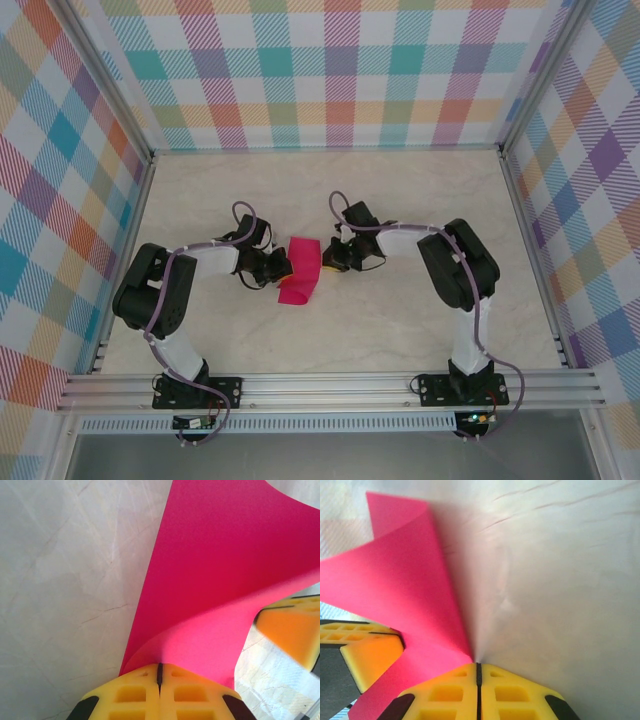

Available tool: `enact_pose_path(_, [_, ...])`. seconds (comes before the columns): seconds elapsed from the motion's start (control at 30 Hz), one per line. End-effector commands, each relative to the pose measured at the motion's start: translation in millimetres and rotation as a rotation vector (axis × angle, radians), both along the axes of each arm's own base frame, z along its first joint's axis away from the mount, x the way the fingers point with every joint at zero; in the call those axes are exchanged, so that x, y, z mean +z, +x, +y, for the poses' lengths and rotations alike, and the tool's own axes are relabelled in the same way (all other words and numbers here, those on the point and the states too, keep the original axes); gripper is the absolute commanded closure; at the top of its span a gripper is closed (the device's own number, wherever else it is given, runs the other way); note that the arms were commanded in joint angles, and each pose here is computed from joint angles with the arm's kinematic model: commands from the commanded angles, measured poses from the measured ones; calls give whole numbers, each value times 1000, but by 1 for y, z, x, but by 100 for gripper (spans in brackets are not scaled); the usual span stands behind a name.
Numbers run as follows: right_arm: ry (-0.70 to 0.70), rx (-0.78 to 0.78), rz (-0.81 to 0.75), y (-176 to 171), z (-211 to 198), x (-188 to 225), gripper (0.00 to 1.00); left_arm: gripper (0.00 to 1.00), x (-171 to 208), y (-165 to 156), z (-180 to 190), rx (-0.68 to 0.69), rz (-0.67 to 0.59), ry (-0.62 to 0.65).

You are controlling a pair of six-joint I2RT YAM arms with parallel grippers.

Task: Fold a paper plane with a square sheet of paper (pick it up from the middle)
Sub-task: Fold the square sheet of paper in half at the center of the table.

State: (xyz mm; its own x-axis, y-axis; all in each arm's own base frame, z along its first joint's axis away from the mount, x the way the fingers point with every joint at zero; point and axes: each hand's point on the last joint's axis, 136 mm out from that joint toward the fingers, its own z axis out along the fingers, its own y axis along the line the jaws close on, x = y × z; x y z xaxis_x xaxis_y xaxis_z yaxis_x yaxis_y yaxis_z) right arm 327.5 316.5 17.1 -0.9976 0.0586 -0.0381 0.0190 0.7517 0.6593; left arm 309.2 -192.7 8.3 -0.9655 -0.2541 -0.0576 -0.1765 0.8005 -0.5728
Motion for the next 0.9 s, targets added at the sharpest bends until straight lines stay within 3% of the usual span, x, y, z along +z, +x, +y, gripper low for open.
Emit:
enact_pose_path(0.0, [-64,-49,-46,9,-19,9,92,100,-77,-89,85,75,347,419])
enact_pose_path(0.17, [25,21,-154,9,19,55,92,100,-75,-87,80,66,333,395])
enact_pose_path(0.5, [42,101,-94,13,66,25,92,100,-77,-89,79,68,343,397])
enact_pose_path(0.67, [7,79,-67,20,55,7,92,100,-79,-92,81,73,357,409])
enact_pose_path(0.87, [-42,-21,-28,21,13,-14,92,100,-82,-96,82,79,375,411])
